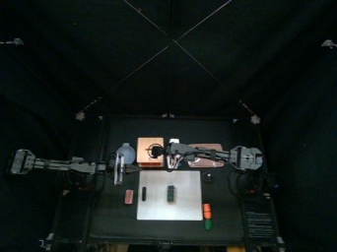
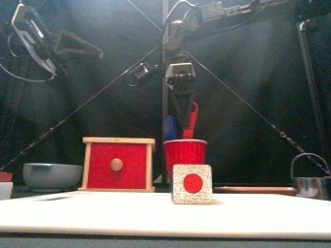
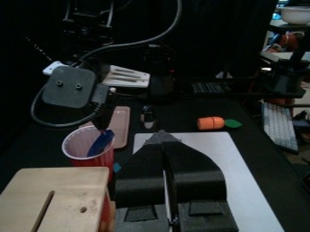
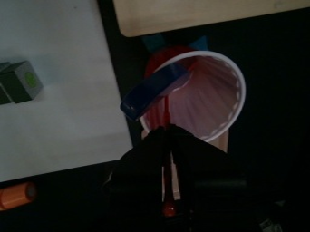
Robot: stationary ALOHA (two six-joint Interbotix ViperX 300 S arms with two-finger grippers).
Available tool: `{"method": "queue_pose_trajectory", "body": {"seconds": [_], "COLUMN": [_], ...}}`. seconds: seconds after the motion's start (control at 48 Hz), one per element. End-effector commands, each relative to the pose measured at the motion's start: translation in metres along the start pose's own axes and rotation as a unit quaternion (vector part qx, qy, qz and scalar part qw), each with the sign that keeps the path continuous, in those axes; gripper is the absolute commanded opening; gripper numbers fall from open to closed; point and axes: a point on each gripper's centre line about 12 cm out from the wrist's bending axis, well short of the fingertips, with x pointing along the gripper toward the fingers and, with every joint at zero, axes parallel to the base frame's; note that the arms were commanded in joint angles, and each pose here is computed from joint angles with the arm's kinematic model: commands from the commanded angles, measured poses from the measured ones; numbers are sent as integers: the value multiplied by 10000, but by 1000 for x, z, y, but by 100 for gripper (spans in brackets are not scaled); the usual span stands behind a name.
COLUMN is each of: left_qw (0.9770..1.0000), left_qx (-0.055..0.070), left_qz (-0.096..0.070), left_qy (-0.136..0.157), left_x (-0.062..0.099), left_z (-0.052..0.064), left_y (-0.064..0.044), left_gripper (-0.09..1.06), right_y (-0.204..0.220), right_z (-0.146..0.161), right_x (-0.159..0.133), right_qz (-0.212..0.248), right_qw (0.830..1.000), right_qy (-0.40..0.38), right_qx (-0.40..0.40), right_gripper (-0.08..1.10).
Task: Cut the sushi into 4 pieces with the knife
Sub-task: Grasp knife edge with left hand
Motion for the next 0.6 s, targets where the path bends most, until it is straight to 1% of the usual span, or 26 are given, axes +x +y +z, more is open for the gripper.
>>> {"method": "queue_pose_trajectory", "body": {"seconds": [0.021, 0.167, 0.312, 0.438, 0.604], "left_qw": [9999, 9999, 9999, 9999, 9999], "left_qx": [-14, -20, -20, -20, -12], "left_qz": [36, 35, 58, 81, 89], "left_qy": [-107, -107, -91, -90, -98], "left_x": [2, 2, 1, 2, 1], "left_z": [6, 6, 5, 5, 5], "left_y": [2, 1, 3, 4, 4], "left_gripper": [6, 6, 6, 6, 6], "right_y": [-5, -8, -15, -19, -25], "right_z": [1, 1, -1, -3, -15], "right_x": [-15, -15, -31, -55, -100], "right_qz": [20, -25, -126, -162, -222], "right_qw": [9998, 9998, 9996, 9991, 9971], "right_qy": [-203, -172, -202, -348, -665], "right_qx": [66, 75, 118, 177, 286], "right_gripper": [31, 30, 28, 26, 26]}}
